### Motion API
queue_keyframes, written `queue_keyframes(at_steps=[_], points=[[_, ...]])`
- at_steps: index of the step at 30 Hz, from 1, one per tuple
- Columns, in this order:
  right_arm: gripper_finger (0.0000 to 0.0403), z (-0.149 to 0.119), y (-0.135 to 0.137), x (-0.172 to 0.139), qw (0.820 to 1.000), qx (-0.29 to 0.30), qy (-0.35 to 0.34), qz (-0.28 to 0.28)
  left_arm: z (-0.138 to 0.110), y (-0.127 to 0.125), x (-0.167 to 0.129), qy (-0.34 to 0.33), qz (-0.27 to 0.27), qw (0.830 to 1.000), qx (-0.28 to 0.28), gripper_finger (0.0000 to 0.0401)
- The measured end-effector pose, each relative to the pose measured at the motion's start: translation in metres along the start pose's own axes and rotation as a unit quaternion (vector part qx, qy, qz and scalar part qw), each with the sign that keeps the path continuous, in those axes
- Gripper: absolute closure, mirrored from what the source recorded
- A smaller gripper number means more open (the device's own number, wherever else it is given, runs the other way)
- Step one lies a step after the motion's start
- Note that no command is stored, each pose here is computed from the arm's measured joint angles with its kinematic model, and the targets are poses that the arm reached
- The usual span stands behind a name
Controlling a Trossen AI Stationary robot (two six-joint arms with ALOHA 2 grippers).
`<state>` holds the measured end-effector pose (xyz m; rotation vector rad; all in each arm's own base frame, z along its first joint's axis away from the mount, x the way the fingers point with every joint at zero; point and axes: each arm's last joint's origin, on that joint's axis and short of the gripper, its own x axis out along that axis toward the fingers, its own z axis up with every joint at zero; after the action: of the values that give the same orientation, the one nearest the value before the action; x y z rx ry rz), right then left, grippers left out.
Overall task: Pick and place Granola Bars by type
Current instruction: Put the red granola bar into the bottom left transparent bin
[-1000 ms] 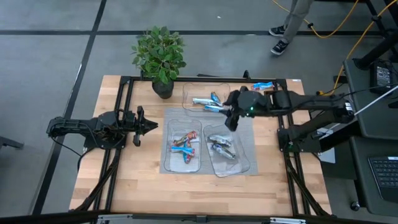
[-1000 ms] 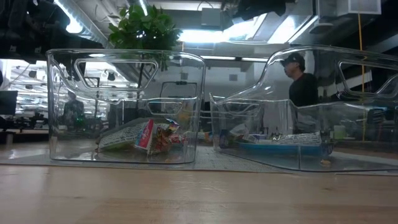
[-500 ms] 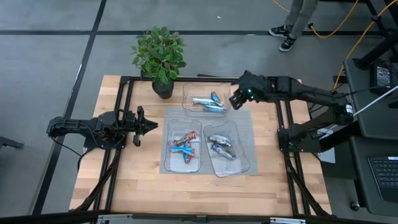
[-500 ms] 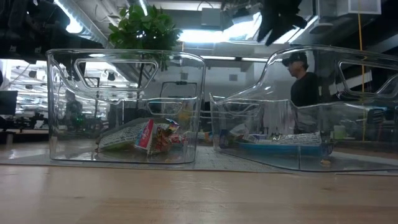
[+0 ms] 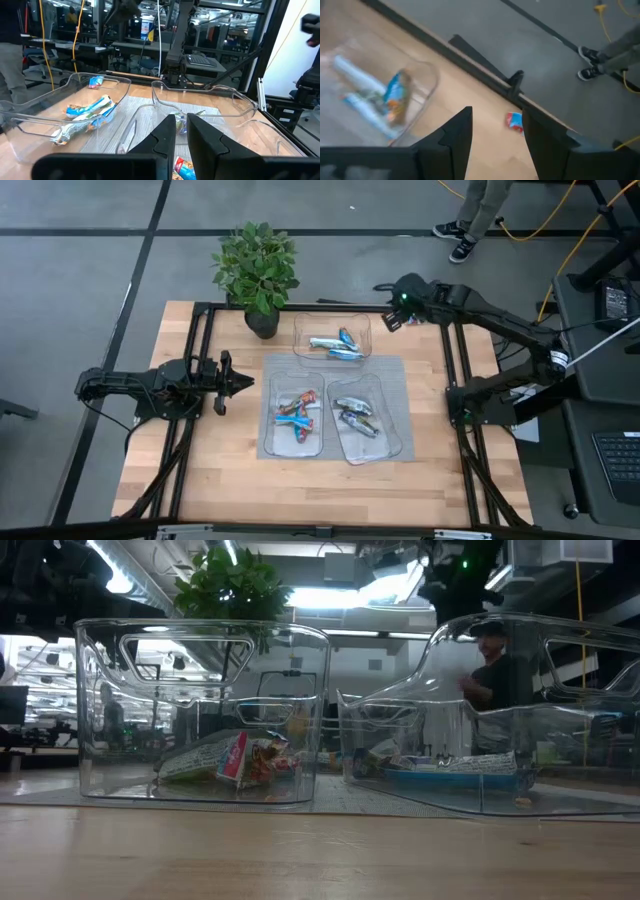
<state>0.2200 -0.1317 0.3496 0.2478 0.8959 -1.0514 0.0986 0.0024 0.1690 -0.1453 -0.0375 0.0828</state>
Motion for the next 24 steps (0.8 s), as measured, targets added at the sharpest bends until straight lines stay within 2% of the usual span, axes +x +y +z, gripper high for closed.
queue_keyframes(at_steps=[8, 15, 19, 24], points=[[0.0230, 0.001, -0.027, 0.050, 0.999, 0.025, 0.028, 0.026, 0.000, 0.000, 0.000, 0.000, 0.000, 1.000, 0.000, 0.0362], [0.0227, 0.000, -0.045, 0.088, 0.997, 0.017, 0.075, -0.003, 0.000, 0.000, 0.000, 0.000, 0.000, 1.000, 0.000, 0.0360], [0.0203, -0.001, -0.050, 0.108, 0.994, 0.004, 0.106, -0.017, 0.000, 0.000, 0.000, 0.000, 0.000, 1.000, 0.000, 0.0359], [0.0150, -0.007, -0.049, 0.134, 0.988, -0.013, 0.149, -0.023, 0.000, 0.000, 0.000, 0.000, 0.000, 1.000, 0.000, 0.0362]])
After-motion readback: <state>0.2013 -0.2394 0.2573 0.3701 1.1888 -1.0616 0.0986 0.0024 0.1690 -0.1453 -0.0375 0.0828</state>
